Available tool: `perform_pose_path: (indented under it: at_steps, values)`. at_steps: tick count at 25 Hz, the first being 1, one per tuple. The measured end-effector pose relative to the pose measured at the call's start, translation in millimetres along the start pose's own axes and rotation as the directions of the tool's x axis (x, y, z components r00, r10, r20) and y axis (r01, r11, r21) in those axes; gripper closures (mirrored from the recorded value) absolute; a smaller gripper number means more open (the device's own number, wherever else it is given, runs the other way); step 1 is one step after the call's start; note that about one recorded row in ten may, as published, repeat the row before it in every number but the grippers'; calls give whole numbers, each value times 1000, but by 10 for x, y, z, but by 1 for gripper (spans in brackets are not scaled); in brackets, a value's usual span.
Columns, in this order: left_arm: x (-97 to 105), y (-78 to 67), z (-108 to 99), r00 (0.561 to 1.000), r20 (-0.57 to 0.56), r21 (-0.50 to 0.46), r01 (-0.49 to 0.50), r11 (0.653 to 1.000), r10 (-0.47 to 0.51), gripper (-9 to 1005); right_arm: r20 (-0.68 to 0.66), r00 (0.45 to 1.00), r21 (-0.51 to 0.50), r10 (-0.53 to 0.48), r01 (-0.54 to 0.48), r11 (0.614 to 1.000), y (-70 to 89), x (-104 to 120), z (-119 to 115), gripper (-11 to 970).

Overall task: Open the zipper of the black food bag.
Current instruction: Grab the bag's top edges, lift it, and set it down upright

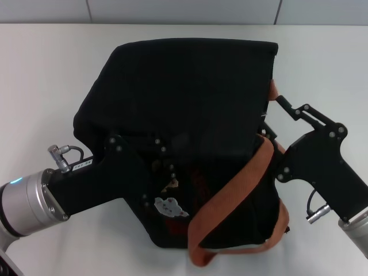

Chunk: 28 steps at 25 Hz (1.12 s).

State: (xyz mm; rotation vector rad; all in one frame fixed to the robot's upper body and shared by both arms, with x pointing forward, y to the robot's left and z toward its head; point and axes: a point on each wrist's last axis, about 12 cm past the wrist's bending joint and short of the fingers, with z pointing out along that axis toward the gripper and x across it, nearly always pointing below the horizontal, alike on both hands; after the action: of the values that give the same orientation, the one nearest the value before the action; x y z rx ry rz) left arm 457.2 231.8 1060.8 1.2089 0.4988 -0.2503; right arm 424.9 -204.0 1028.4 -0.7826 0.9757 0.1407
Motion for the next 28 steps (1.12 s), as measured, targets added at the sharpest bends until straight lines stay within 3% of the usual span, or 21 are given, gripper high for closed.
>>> perform_pose_path:
  at_steps: [17,25,28]
  values:
    - [-4,-5,-7,1000,-2,-1,0,1000,0,908,-7,1000,4,2,-2,1000,8,6,25,714]
    - [-2,-4,-6,1000,-2,-1,1,1000,-1,908,-6,999,10,-44,44,999,48,-20,50,721]
    - [-2,-3,-6,1000,-3,-1,1,1000,-1,908,-6,999,11,-50,50,999,59,-25,64,840]
